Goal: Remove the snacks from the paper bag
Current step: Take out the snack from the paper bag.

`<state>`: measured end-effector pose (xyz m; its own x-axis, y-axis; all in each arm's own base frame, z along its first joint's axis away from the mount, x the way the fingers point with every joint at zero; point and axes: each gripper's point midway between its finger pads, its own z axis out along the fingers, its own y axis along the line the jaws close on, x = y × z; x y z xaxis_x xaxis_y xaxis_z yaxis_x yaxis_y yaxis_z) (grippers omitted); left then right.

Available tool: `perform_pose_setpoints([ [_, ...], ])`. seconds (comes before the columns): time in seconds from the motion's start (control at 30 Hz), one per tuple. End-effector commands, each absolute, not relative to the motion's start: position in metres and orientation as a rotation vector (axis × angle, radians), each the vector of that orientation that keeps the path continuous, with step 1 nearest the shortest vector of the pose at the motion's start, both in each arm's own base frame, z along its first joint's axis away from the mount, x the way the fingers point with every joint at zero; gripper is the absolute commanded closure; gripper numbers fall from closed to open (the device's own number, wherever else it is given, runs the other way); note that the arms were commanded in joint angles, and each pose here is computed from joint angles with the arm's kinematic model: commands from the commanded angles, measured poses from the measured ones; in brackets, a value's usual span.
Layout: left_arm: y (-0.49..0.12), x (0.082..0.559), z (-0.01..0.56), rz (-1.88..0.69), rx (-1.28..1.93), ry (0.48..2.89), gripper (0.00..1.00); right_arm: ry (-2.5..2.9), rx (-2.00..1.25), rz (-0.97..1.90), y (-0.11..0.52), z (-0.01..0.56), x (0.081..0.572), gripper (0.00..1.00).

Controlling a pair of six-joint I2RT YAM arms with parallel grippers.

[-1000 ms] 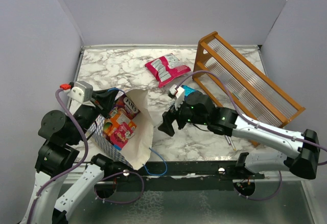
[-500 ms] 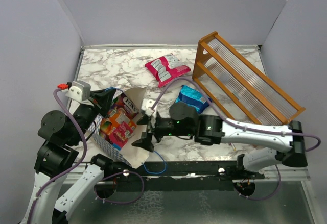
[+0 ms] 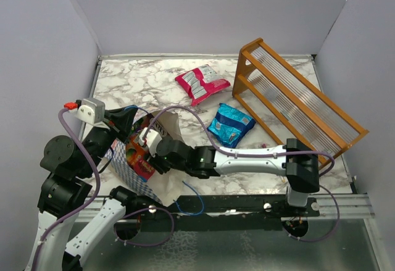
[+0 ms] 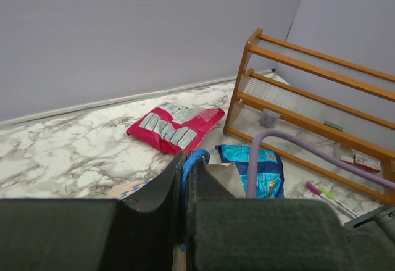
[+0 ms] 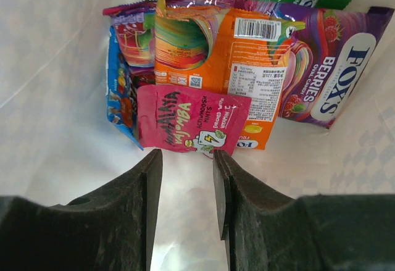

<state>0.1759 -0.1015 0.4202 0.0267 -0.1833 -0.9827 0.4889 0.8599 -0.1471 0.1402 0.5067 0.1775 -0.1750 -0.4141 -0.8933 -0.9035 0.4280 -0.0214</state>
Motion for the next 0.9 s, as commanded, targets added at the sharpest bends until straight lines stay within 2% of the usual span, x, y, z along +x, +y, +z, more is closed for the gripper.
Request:
perform_pose_setpoints([
  [0.0, -0.1, 0.171, 0.441, -0.551, 0.237, 1.391, 1.0, 1.79, -1.065, 0.661, 0.517, 0.164, 0.148, 0.6],
  [0.33, -0.099, 0.172, 0.443, -0.542, 0.236, 1.396, 1.0, 1.855, -1.071, 0.633, 0.539, 0.119, 0.152, 0.42],
  [0.5, -0.099, 0.172, 0.444, -0.538, 0.243, 1.403, 1.0, 1.878, -1.048, 0.56, 0.538, 0.107, 0.161, 0.17],
  [0.6, -0.1, 0.173, 0.442, -0.537, 0.245, 1.408, 1.0, 1.888, -1.043, 0.535, 0.537, 0.101, 0.165, 0.07],
  [0.7, -0.1, 0.174, 0.441, -0.538, 0.247, 1.41, 1.0, 1.901, -1.047, 0.519, 0.539, 0.094, 0.166, 0.05],
  [0.87, -0.101, 0.174, 0.443, -0.544, 0.244, 1.405, 1.0, 1.927, -1.04, 0.534, 0.545, 0.081, 0.17, 0.07],
])
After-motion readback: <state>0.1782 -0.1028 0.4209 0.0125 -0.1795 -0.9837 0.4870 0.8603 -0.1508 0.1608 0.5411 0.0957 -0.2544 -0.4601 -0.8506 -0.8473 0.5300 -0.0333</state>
